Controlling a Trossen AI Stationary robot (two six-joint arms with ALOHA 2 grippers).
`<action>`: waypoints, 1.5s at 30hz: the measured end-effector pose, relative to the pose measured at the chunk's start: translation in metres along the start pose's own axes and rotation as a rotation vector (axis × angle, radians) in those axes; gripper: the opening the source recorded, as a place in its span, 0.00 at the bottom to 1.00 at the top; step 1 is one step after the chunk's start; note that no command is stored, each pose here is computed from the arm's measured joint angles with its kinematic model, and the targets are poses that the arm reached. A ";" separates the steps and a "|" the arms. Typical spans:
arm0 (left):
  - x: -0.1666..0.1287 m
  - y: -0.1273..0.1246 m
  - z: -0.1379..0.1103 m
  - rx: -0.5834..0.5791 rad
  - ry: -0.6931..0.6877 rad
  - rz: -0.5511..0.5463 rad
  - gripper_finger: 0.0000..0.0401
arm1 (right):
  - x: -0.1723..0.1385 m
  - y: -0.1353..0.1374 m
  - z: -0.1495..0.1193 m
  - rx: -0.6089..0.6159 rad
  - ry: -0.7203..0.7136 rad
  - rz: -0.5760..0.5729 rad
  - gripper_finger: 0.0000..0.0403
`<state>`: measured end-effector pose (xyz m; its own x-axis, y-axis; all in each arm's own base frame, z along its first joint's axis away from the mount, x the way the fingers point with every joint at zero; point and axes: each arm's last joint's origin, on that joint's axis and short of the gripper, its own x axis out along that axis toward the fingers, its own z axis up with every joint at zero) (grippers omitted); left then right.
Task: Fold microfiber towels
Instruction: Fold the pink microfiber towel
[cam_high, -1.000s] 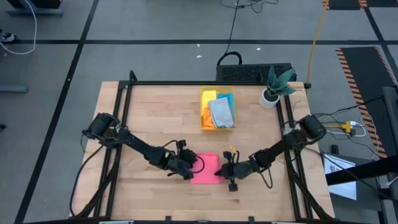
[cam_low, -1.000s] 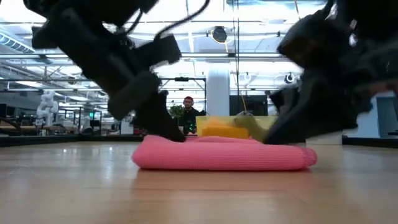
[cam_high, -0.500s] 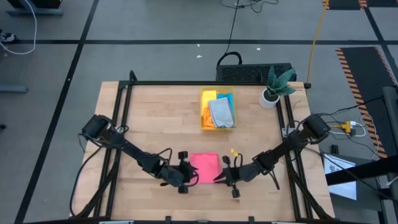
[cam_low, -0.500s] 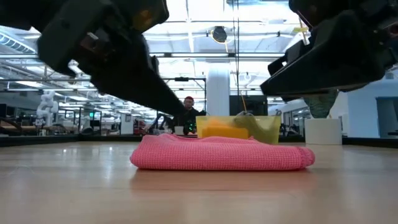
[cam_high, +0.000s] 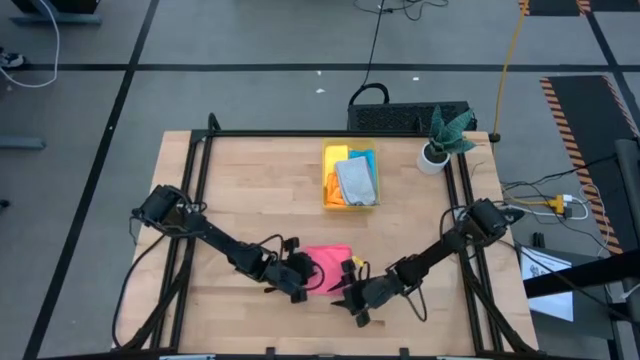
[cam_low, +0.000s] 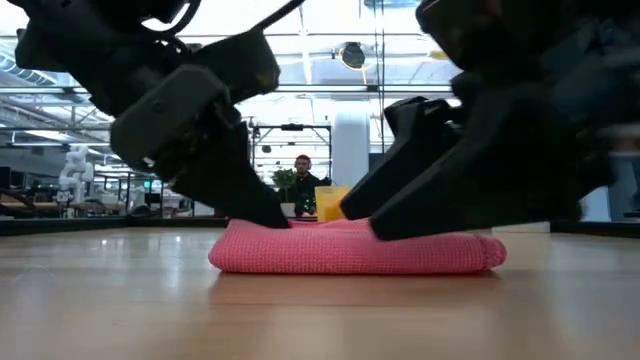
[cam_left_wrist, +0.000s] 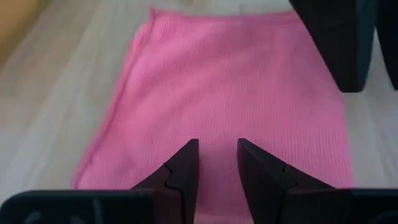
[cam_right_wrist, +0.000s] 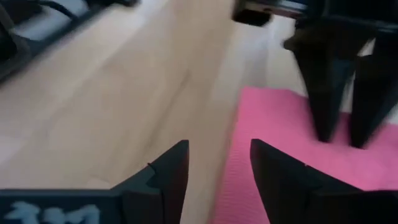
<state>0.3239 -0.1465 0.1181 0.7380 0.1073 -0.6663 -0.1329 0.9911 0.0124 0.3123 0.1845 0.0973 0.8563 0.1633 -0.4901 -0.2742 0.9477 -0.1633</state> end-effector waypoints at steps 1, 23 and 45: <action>0.000 0.001 -0.001 -0.015 0.017 0.000 0.28 | 0.003 0.000 0.001 -0.013 0.010 -0.024 0.41; -0.013 0.000 0.002 -0.067 0.047 -0.025 0.28 | 0.007 -0.004 -0.007 -0.125 0.138 -0.047 0.14; -0.015 -0.008 -0.002 -0.011 0.053 -0.053 0.28 | -0.025 -0.003 0.030 0.094 0.094 0.137 0.01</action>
<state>0.3124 -0.1560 0.1262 0.7078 0.0499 -0.7046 -0.1018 0.9943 -0.0319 0.3047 0.1857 0.1357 0.7679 0.2699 -0.5809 -0.3390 0.9407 -0.0110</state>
